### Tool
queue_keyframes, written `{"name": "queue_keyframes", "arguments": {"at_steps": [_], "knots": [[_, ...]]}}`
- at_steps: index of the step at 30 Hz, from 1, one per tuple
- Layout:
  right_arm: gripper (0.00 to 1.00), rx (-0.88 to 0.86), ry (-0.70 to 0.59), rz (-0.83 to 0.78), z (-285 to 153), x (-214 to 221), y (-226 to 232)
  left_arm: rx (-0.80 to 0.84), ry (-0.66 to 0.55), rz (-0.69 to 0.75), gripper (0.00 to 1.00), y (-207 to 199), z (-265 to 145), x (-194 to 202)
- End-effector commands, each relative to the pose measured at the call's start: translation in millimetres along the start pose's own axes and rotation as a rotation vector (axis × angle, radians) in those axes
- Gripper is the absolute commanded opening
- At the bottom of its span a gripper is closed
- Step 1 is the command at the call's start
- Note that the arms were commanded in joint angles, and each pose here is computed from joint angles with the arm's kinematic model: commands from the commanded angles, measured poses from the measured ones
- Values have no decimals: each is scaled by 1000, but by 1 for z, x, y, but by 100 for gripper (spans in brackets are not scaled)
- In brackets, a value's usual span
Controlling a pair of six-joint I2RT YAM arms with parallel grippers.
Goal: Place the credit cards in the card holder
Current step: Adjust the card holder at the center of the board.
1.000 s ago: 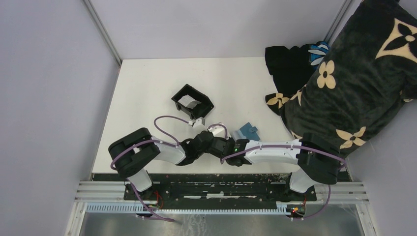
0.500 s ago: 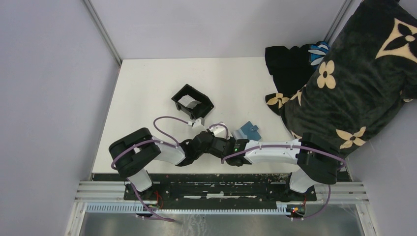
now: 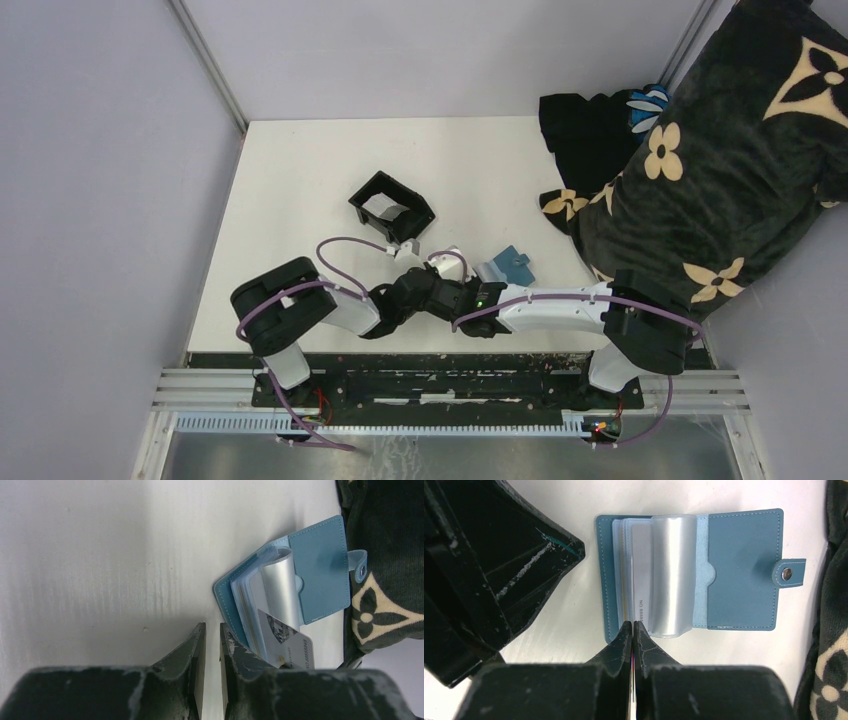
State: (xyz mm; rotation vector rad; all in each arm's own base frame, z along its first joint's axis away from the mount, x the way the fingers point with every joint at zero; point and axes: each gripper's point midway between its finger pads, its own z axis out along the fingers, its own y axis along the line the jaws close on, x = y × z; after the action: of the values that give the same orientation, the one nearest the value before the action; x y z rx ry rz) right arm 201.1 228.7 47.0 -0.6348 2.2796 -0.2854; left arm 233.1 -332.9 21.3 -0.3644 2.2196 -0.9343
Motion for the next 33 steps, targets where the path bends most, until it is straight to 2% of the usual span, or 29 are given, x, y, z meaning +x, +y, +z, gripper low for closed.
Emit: {"name": "queue_keyframes", "arguments": {"at_steps": [1, 7, 14, 26, 33], "knots": [[1, 85, 18, -25, 7, 9, -18, 163, -13, -15, 24, -50, 0, -3], [1, 90, 21, -24, 8, 11, -19, 238, 5, -34, 25, -66, -1, 1], [1, 81, 16, -12, 5, 9, -21, 249, 13, -31, 24, -72, 4, 5], [1, 95, -26, 36, -10, 1, -38, 137, 18, -21, 21, -50, 17, 13], [1, 108, -8, 48, -9, 10, -47, 77, 22, -7, 19, -36, 23, 19]]}}
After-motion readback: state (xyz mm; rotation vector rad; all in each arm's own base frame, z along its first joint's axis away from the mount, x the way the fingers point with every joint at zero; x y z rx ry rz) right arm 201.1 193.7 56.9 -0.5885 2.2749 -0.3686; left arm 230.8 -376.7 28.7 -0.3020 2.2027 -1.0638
